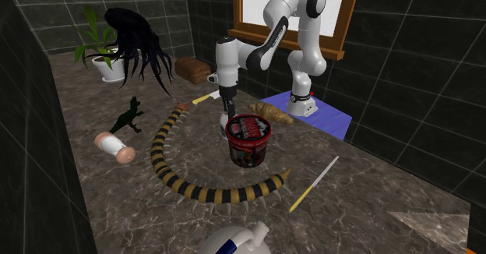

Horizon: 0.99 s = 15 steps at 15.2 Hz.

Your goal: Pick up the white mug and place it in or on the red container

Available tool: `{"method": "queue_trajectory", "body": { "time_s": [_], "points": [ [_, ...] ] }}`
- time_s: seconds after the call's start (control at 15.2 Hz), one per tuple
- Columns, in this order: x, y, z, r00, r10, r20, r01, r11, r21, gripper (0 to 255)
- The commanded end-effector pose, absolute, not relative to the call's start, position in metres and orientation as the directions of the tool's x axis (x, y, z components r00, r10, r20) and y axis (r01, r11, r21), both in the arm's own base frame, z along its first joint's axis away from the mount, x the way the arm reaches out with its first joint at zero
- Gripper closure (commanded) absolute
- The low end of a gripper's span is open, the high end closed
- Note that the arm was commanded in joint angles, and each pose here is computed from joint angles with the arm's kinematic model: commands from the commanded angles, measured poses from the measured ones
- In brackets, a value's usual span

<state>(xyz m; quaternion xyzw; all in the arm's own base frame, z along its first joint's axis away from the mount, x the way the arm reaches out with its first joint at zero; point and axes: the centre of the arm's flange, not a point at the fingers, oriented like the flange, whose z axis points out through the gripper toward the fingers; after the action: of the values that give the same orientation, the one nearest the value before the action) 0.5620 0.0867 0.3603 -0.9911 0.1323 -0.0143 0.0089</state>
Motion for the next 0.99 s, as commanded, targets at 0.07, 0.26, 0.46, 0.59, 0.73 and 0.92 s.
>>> {"method": "queue_trajectory", "body": {
  "time_s": [0.07,0.26,0.46,0.59,0.73,0.92],
  "points": [
    [0.562,0.087,0.36,0.965,-0.262,0.026,-0.262,-0.965,-0.021,0],
    [0.562,0.087,0.36,0.965,-0.262,0.026,-0.262,-0.965,-0.021,255],
    [0.56,0.087,0.36,0.965,-0.262,0.026,-0.262,-0.965,-0.021,255],
    [0.56,0.086,0.361,0.965,-0.262,0.026,-0.262,-0.965,-0.021,255],
    [0.56,0.087,0.36,0.965,-0.262,0.026,-0.262,-0.965,-0.022,255],
    [0.562,0.087,0.371,0.965,-0.262,0.026,-0.262,-0.965,-0.022,255]
  ]
}}
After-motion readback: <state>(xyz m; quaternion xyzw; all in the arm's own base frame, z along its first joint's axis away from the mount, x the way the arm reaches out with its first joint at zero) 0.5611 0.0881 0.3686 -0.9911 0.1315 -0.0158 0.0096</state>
